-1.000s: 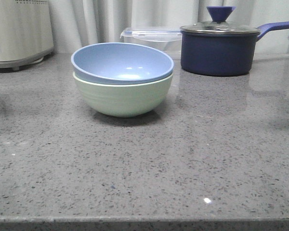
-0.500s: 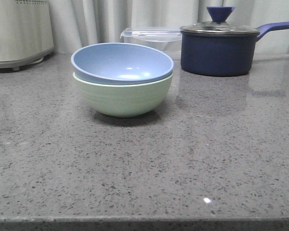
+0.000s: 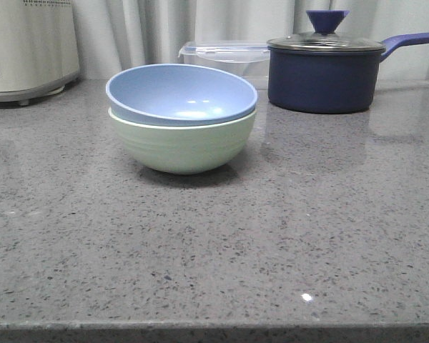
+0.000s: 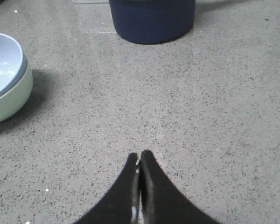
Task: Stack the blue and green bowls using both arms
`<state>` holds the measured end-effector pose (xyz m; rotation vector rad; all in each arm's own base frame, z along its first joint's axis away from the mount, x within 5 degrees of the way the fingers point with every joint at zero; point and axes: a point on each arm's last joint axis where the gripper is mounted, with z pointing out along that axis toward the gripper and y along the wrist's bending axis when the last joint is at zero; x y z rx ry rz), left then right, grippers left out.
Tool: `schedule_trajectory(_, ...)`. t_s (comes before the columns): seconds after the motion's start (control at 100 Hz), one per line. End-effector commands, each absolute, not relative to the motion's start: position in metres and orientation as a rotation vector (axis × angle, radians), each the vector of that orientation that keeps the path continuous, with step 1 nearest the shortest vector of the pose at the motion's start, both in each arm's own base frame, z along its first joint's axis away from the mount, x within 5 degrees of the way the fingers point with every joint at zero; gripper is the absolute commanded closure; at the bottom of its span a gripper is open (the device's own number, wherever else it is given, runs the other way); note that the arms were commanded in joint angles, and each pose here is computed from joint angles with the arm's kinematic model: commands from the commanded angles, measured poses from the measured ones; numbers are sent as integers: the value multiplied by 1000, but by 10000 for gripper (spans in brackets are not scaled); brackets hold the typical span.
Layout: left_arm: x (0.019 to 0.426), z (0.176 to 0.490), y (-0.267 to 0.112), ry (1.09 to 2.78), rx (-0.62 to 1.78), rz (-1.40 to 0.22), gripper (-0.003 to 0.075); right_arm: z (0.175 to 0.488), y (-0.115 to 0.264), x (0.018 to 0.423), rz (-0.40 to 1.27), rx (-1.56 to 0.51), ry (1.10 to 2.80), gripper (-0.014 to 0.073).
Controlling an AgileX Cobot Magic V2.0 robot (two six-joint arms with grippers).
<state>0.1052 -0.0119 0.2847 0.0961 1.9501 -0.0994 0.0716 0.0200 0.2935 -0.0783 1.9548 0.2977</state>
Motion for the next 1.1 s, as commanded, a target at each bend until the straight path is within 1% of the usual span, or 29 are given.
schedule_trajectory(0.0,107,298,-11,1836,73,-96,741,308,19,72,283,-79,1844,664)
schedule_trajectory(0.87,107,298,-11,1835,72,-95,741,308,19,72,283,-79,1844,664)
schedule_trajectory(0.99,105,290,-10,1823,68,-92,741,308,19,72,283,-79,1844,664)
schedule_trajectory(1.09,93,285,-9,1776,66,-92,741,308,19,72,283,-79,1844,664)
